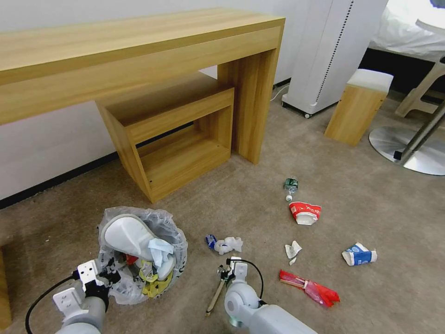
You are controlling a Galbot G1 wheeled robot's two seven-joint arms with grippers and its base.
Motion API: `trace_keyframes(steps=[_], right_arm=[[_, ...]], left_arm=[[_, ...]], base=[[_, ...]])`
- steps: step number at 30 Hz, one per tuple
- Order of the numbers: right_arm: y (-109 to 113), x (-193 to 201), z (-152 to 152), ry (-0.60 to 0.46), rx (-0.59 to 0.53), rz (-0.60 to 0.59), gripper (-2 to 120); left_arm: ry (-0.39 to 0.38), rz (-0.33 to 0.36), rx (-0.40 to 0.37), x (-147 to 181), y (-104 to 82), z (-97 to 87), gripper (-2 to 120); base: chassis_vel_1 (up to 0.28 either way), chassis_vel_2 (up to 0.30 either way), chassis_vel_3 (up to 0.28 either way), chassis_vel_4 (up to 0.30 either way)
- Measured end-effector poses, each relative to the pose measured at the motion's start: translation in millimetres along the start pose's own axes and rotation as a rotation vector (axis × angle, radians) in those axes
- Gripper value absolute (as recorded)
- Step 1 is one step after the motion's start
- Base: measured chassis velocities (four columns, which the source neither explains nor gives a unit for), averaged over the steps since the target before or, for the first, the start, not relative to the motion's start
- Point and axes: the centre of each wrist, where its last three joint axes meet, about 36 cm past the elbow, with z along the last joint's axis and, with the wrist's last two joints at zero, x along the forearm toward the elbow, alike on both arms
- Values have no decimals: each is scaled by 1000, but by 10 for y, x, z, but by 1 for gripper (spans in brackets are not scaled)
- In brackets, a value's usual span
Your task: Pick up the trash bin and place the garbage on the floor into it.
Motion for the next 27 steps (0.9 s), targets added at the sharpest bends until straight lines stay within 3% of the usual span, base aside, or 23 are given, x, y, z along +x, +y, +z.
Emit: trace_keyframes(steps=[4,27], right_arm=[[32,-51,59,14,0,-2,99],[67,-143,136,17,17,-1,100]], left_arm=[[4,-3,0,6,3,17,0],[9,-8,-4,21,-2,62,0]], base=[[0,0,0,0],[0,0,0,0]])
